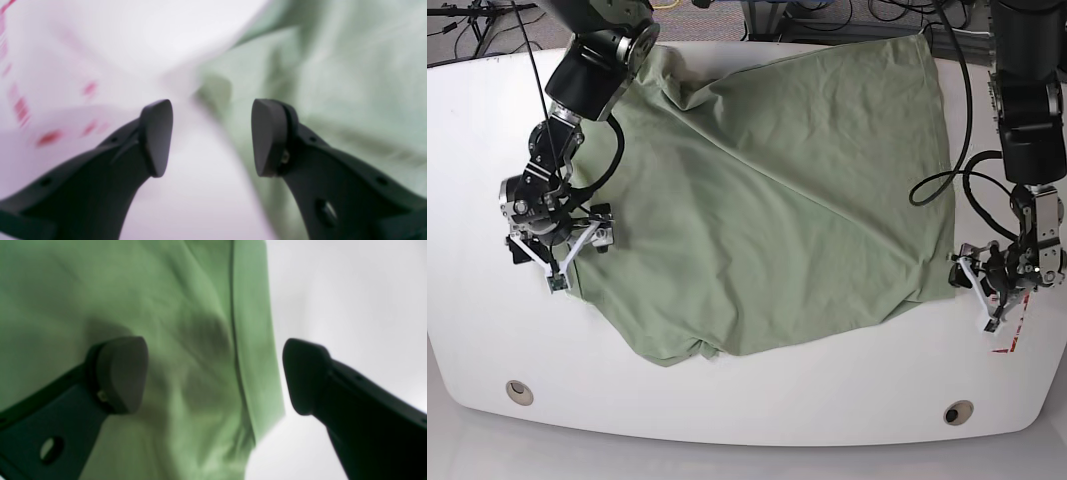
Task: Fold the T-shirt properly
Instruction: 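Drag both grippers outward along the polo to smooth it flat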
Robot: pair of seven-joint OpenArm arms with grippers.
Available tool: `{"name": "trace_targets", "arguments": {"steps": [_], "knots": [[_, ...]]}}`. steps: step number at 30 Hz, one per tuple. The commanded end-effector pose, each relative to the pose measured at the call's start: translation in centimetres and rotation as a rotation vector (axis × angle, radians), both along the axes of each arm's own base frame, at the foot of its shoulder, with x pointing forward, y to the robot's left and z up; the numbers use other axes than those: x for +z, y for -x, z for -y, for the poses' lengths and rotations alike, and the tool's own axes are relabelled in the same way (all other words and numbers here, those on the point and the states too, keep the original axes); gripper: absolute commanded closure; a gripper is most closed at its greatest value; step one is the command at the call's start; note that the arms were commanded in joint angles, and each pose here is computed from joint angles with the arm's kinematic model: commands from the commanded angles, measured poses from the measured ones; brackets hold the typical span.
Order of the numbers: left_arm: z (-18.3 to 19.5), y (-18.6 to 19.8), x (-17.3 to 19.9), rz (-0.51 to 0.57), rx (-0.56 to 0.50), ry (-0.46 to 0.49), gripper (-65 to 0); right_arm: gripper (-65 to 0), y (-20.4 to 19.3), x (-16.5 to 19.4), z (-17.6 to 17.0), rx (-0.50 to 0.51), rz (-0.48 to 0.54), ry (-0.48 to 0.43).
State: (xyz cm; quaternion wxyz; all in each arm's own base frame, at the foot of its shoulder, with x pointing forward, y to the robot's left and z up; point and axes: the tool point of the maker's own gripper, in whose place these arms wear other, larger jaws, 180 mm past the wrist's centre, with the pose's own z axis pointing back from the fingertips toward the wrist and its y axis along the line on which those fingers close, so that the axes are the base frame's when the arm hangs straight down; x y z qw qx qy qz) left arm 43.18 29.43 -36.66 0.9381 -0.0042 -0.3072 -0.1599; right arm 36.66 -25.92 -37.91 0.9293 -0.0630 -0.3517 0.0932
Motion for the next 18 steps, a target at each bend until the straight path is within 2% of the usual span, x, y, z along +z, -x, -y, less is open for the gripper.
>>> {"name": "trace_targets", "arguments": {"steps": [1, 6, 9, 11, 15, 16, 17, 18], "knots": [[-1.1, -2.2, 3.7, 0.1, 0.005, -0.002, -35.1, -60.4, -2.3, 1.9, 0.1, 0.003, 0.062, -0.009], [-0.9, -1.9, 4.9, 0.089, -0.042, -0.014, -35.1, -60.4, -3.7, 2.5, -0.5, 0.008, 0.08, -0.033], [-0.3, -1.4, 6.2, 0.1, -0.067, 0.001, -35.1, -56.9, -4.6, 2.6, -1.2, 0.016, 0.084, -0.06], [0.1, -0.4, 6.0, 0.092, -0.062, 0.015, -35.0, -50.9, -5.2, 2.8, -1.6, 0.02, 0.087, -0.073], [3.5, 1.0, 6.8, 0.137, -0.064, 0.064, -35.0, -29.8, -6.6, 3.4, -2.1, 0.029, 0.097, -0.096], [4.0, 1.4, 6.8, 0.141, -0.063, 0.065, -35.0, -26.8, -6.7, 3.3, -2.2, 0.03, 0.096, -0.1], [5.1, 2.1, 6.8, 0.154, -0.058, 0.071, -33.9, -19.5, -7.0, 3.2, -2.5, 0.035, 0.089, -0.113], [5.7, 2.6, 6.6, 0.16, -0.053, 0.078, -33.1, -15.4, -7.2, 3.1, -2.7, 0.038, 0.086, -0.121]]}}
